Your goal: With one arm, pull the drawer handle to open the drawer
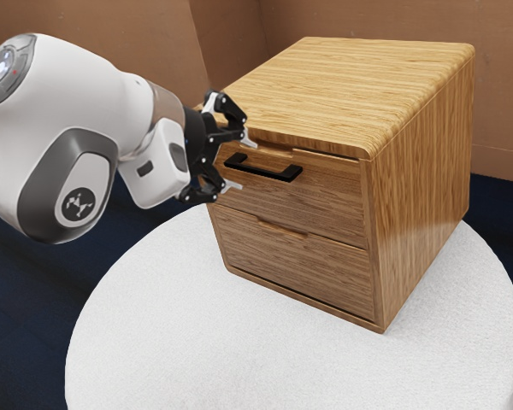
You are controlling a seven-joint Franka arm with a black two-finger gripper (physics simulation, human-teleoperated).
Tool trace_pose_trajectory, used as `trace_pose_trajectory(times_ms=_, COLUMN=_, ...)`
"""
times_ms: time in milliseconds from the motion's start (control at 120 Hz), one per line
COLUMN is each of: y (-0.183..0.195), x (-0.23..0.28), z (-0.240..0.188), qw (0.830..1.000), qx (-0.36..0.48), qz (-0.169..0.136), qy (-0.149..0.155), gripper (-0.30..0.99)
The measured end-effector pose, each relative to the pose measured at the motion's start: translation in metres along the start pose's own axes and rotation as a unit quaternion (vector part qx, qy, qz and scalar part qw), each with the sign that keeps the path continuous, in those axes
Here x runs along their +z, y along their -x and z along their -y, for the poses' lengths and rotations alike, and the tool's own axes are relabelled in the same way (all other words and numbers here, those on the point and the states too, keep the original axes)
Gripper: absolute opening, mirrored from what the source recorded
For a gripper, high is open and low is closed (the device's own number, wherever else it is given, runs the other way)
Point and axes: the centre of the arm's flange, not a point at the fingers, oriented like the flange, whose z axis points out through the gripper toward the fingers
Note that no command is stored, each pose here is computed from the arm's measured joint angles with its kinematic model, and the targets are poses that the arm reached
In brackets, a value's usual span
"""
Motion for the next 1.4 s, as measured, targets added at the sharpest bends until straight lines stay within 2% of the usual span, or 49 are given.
trace_pose_trajectory(times_ms=517, y=0.004, x=0.038, z=0.008, qw=1.0, qx=0.018, qz=-0.011, qy=0.021, gripper=0.35)
trace_pose_trajectory(times_ms=1008, y=0.016, x=0.038, z=0.009, qw=1.0, qx=0.02, qz=-0.003, qy=0.023, gripper=0.35)
trace_pose_trajectory(times_ms=1400, y=0.017, x=0.057, z=0.001, qw=0.999, qx=0.02, qz=-0.008, qy=0.042, gripper=0.37)
